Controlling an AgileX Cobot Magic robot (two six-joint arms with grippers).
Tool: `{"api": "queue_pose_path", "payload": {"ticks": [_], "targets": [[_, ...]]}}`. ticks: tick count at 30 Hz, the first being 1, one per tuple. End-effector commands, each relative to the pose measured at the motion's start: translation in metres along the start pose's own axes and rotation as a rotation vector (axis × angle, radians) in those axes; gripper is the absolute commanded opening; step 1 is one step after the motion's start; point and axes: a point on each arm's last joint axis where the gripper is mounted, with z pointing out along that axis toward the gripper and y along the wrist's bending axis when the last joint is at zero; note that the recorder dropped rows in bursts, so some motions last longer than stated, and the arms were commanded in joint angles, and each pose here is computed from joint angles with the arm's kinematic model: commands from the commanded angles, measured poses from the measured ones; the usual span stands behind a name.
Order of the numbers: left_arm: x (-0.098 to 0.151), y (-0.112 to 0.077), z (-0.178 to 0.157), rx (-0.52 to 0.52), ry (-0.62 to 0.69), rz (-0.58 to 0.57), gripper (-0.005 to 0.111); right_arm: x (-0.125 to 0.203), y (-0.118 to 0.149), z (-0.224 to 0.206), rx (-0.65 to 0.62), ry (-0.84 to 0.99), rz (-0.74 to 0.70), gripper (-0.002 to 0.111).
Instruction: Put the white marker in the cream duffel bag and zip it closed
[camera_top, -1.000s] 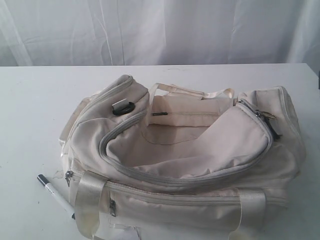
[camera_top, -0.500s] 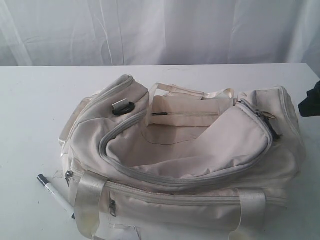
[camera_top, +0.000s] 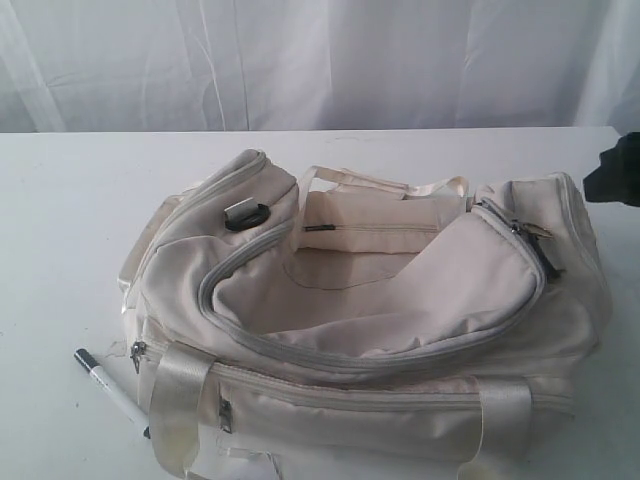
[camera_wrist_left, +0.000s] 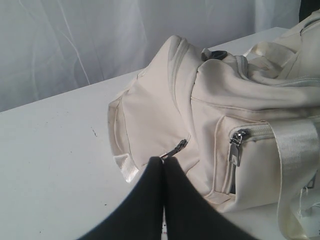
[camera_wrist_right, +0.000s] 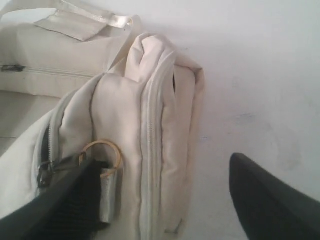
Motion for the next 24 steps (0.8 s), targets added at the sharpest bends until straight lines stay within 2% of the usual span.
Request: {"api": "queue_pose_path", "payload": {"ticks": [1,6,20,24], "targets": [[0.001,0.0,0.0,-0.002,0.001,0.001,0.004,0.002,-0.008,0.027,-0.036,0.057,0.06,0.07],[0.001,0.0,0.0,-0.002,0.001,0.002,0.004,0.001,-0.013,0.055,-0.095,0.092,0.075,0.07],[0.001,0.0,0.0,-0.002,0.001,0.002,0.004,-0.011,-0.017,0.083,-0.182,0.052,0.071,0.07],[0.001,0.0,0.0,-0.002,0.001,0.002,0.004,-0.012,-0.015,0.086,-0.208,0.034,0.075,0.061]]}}
